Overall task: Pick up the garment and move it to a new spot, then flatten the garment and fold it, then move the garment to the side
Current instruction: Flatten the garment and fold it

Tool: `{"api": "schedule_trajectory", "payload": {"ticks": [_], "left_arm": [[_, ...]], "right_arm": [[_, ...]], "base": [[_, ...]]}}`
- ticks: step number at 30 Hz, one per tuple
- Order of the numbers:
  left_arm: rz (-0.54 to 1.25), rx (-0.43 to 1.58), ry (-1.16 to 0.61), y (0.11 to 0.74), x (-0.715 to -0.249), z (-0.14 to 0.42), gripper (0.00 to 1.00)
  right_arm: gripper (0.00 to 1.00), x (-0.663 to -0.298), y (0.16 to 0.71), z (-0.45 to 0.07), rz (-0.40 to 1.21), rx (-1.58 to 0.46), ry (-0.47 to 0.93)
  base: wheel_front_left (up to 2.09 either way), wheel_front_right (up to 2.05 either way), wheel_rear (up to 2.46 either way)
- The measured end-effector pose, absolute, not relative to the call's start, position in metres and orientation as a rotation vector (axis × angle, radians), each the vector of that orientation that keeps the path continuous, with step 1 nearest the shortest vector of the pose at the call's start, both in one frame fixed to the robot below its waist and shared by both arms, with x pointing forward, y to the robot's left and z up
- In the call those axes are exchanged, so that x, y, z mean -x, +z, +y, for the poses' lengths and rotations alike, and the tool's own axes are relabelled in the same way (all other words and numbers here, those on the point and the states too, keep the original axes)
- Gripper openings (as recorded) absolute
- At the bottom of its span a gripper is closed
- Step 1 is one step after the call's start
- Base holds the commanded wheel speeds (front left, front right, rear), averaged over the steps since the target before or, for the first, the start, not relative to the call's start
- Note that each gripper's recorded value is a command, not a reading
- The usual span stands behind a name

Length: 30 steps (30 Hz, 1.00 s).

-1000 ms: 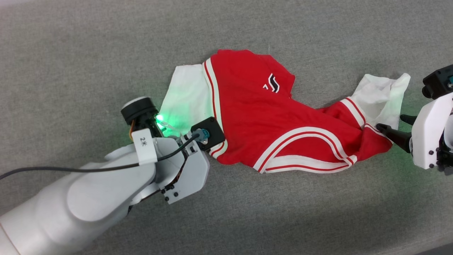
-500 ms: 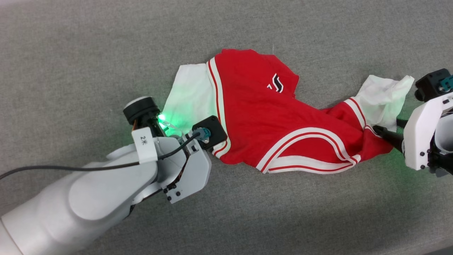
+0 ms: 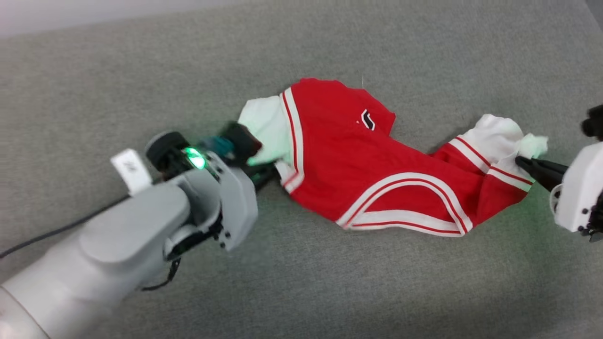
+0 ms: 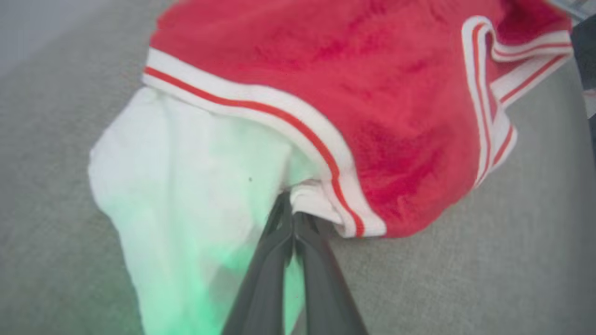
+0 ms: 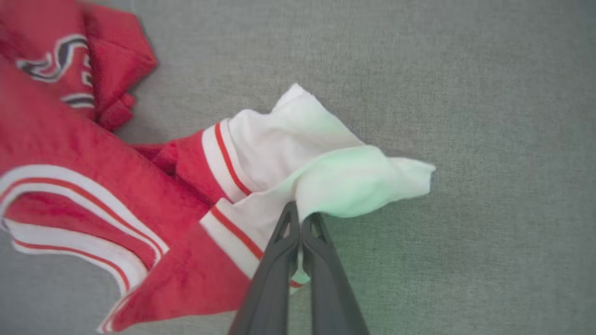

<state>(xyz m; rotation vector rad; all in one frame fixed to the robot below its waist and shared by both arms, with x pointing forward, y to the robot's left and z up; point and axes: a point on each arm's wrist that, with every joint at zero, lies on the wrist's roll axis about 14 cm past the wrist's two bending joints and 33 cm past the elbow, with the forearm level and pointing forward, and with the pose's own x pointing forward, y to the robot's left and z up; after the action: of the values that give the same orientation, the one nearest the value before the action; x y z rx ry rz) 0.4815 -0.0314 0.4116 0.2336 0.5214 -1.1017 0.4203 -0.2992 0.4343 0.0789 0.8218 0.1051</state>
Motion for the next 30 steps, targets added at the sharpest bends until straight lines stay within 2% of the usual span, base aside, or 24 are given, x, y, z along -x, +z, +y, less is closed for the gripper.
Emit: {"api": "schedule_trajectory", "payload": {"ticks": [7, 15, 21, 24, 30], "left_arm": [[0.386, 0.114, -0.977, 0.475, -0.501, -0.020, 0.00], [0.256, 0.347, -0.854, 0.537, -0.518, 0.024, 0.00], [0.256, 0.420, -0.756, 0.549, -0.548, 0.051, 0.00], [0.246, 0.440, -0.705, 0.560, -0.581, 0.055, 0.00], [0.036, 0.474, -0.526, 0.629, -0.664, 0.088, 0.00]], "right_arm": [[0.00, -0.435, 0.479, -0.275, 0.627, -0.280, 0.182], [0.00, -0.479, 0.532, -0.253, 0.414, -0.411, 0.254], [0.00, -0.531, 0.544, -0.235, 0.351, -0.434, 0.265], [0.00, -0.567, 0.551, -0.218, 0.337, -0.439, 0.275], [0.00, -0.646, 0.629, -0.195, 0.087, -0.466, 0.266]], "base": [[0.00, 0.00, 0.00], [0.00, 0.00, 0.00], [0.00, 0.00, 0.00], [0.00, 0.00, 0.00], [0.00, 0.00, 0.00]]}}
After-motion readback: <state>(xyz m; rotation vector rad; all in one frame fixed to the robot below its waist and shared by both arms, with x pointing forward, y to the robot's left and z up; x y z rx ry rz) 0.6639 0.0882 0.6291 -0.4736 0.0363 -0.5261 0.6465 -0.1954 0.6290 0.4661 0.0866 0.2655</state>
